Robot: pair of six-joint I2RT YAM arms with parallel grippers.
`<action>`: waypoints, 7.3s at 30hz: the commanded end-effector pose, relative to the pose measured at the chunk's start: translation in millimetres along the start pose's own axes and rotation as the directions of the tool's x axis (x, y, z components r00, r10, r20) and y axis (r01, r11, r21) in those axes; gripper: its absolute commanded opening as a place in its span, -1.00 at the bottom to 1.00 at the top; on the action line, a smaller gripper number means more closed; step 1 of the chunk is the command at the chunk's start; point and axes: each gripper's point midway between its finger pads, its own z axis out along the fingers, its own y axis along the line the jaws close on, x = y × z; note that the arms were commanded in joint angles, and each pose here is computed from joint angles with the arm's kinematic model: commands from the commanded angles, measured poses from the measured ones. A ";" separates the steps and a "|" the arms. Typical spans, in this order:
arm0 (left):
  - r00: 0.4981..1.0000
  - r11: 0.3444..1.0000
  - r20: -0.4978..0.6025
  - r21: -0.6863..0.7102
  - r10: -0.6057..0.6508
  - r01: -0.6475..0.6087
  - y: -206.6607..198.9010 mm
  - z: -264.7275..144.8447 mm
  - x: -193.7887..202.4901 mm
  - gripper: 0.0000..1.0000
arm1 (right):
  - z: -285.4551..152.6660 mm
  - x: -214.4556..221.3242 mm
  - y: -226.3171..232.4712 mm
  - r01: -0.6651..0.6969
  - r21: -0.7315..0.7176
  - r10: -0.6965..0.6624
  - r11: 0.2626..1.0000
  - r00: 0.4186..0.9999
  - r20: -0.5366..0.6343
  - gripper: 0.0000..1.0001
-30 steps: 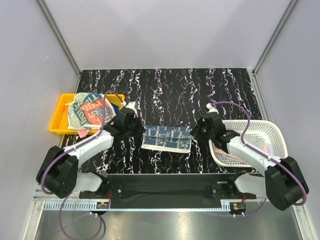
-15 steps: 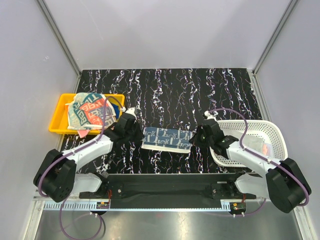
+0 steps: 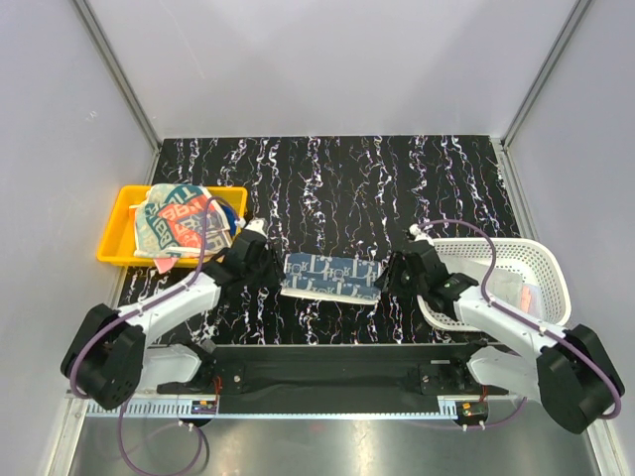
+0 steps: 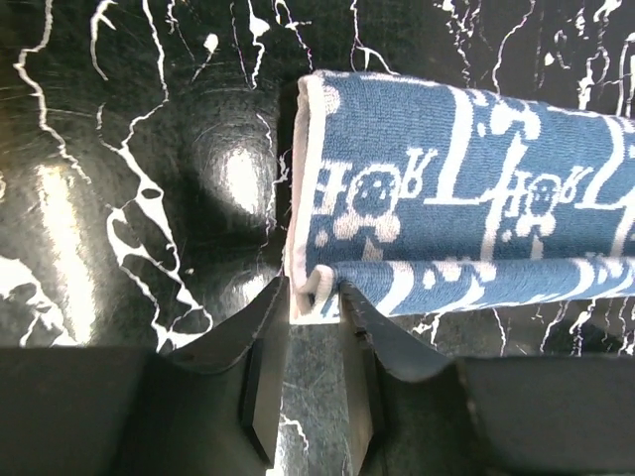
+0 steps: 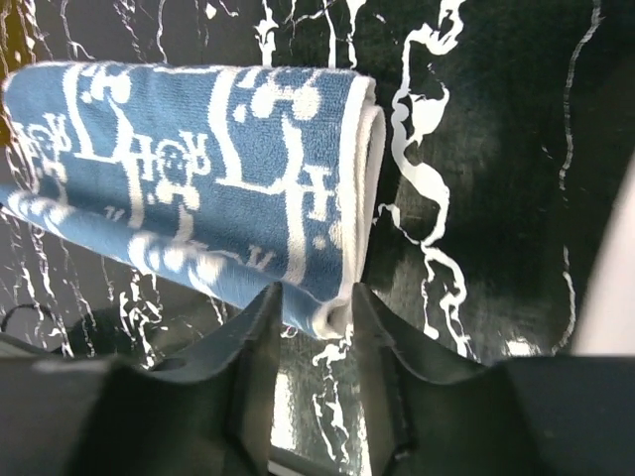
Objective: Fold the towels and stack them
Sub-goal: Fold the towel, then smooth out wrinkles on the folded towel, then neatly place the folded towel into the bin
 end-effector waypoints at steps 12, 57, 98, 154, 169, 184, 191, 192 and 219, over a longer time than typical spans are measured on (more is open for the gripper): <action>0.995 0.996 0.053 0.041 0.080 -0.082 -40.9 -19.3 -32.9 -0.50 | -10.7 -22.3 19.6 0.017 0.044 -0.019 0.999 0.999 0.029 -0.19; 0.992 0.988 -0.114 -0.138 0.051 -0.066 9.4 19.1 31.3 -0.43 | 46.6 2.5 -3.7 0.132 0.254 -0.116 0.958 0.990 -0.076 0.24; 0.985 0.972 0.086 0.170 0.149 -0.162 -71.5 -100.2 -36.5 -0.14 | -87.9 -58.1 -6.1 0.289 0.427 -0.298 0.857 0.953 -0.047 -1.00; 0.935 0.881 -0.085 0.372 0.345 -0.291 -96.0 -97.5 -0.4 -0.11 | -153.8 -121.0 -222.3 -0.464 0.719 0.333 0.517 0.883 0.331 -1.00; 0.935 0.887 -0.083 0.355 0.345 -0.296 -90.6 -96.0 -1.4 -0.10 | -163.0 -115.2 -231.8 -0.490 0.752 0.355 0.442 0.865 0.355 -0.58; 0.974 0.875 -0.008 0.439 0.228 -0.201 -167.5 -93.8 -68.0 0.11 | -182.3 -150.7 -174.8 -0.581 0.522 0.360 0.624 0.807 0.468 0.89; 0.979 0.837 0.055 0.512 0.194 -0.195 -238.2 -19.6 -117.5 0.31 | -162.4 -152.4 -166.8 -0.588 0.434 0.391 0.682 0.795 0.463 0.92; 0.978 0.831 0.042 0.520 0.205 -0.197 -249.7 6.3 -122.0 0.39 | -157.9 -149.6 -165.4 -0.591 0.423 0.407 0.687 0.795 0.449 0.92; 0.984 0.581 -0.093 0.814 0.150 -0.011 -385.6 140.4 -64.1 0.73 | -144.9 -129.9 -179.1 -0.613 0.433 0.417 0.661 0.780 0.467 1.00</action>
